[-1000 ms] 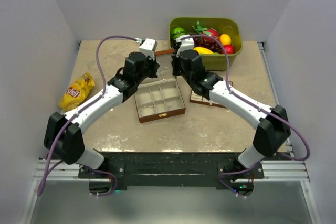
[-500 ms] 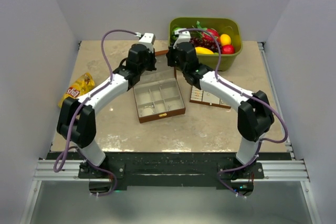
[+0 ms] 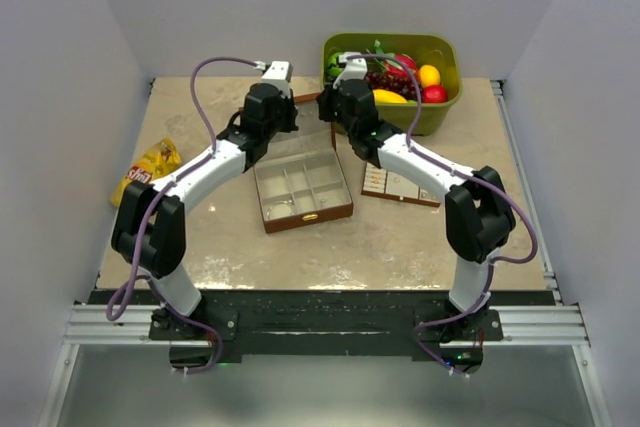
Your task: Organize the mixed jewelry
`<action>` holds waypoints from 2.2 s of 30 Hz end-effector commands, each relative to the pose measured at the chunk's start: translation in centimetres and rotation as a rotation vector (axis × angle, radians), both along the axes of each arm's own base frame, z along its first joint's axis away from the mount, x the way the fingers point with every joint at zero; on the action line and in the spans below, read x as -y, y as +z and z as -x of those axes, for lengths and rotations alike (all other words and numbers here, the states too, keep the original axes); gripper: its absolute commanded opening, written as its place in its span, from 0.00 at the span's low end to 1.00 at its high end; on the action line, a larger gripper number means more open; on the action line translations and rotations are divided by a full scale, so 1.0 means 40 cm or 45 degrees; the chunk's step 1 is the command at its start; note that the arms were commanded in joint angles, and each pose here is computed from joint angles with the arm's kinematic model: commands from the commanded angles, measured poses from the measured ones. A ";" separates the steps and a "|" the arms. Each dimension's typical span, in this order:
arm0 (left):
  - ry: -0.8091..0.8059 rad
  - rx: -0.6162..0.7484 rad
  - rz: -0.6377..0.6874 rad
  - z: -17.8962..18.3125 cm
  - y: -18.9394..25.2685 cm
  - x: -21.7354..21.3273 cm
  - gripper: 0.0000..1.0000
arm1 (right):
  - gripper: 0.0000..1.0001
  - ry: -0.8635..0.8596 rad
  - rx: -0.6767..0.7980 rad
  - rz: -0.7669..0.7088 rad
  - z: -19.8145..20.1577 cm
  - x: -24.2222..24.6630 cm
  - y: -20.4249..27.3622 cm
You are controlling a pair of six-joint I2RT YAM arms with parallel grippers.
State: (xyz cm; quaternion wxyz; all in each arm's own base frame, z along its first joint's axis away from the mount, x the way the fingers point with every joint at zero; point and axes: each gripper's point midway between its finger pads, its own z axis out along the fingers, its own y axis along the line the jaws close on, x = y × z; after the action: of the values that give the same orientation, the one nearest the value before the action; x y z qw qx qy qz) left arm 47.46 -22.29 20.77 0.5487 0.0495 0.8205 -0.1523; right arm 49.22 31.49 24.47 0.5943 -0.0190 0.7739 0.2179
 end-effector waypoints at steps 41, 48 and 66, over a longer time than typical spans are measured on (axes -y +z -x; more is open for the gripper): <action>-0.045 -0.079 0.124 0.041 -0.093 0.033 0.23 | 0.23 -0.049 -0.061 -0.193 0.048 0.032 -0.108; -0.103 -0.067 0.141 0.123 -0.069 0.027 0.62 | 0.28 -0.032 -0.139 -0.136 0.119 0.073 -0.151; -0.065 0.096 0.040 0.287 0.102 -0.107 1.00 | 0.34 0.002 -0.519 0.209 0.239 0.119 -0.409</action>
State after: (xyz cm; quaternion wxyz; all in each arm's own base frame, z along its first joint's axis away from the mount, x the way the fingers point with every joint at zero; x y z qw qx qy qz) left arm 37.18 -19.82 25.41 0.5780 0.0579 0.7845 -0.2170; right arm 40.14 27.17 10.22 0.4444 -0.0083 0.8754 0.1902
